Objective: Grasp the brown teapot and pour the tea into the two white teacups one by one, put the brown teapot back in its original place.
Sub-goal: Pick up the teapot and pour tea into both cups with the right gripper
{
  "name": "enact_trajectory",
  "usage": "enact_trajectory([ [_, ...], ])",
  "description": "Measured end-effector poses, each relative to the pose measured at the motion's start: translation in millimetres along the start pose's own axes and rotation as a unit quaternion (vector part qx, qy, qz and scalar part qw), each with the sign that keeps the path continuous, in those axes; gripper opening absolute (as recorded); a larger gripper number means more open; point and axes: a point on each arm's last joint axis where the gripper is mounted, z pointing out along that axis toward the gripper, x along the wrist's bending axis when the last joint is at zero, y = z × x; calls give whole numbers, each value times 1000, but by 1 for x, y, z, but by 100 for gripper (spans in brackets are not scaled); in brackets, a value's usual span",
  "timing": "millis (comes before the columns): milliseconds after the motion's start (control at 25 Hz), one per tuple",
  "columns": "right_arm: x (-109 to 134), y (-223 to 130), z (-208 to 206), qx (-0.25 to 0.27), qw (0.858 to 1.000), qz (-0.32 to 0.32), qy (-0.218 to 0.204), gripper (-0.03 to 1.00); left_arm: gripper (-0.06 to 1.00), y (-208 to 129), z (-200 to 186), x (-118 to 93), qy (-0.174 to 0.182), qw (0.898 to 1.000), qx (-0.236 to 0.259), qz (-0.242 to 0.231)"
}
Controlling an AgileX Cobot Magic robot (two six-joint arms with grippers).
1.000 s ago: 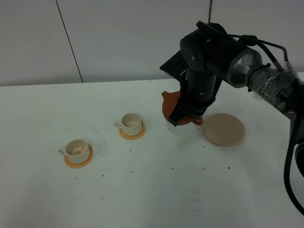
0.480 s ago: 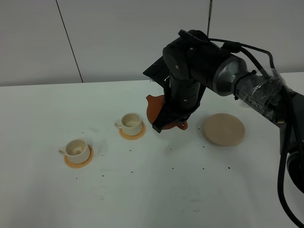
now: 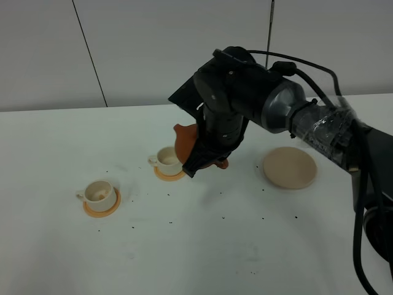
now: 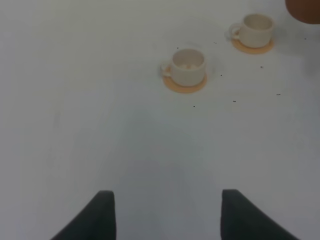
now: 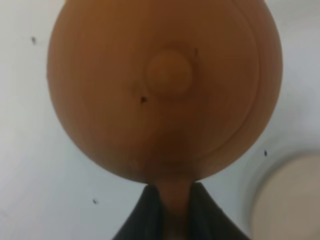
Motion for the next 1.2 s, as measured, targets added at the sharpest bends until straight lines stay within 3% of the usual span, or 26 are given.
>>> enact_trajectory([
  [400, 39, 13, -6, -28, 999, -44, -3, 9, 53, 0, 0, 0, 0, 1000, 0, 0],
  [840, 64, 33, 4, -46, 997, -68, -8, 9, 53, 0, 0, 0, 0, 1000, 0, 0],
  [1200, 91, 47, 14, -42, 991, -117, -50, 9, 53, 0, 0, 0, 0, 1000, 0, 0],
])
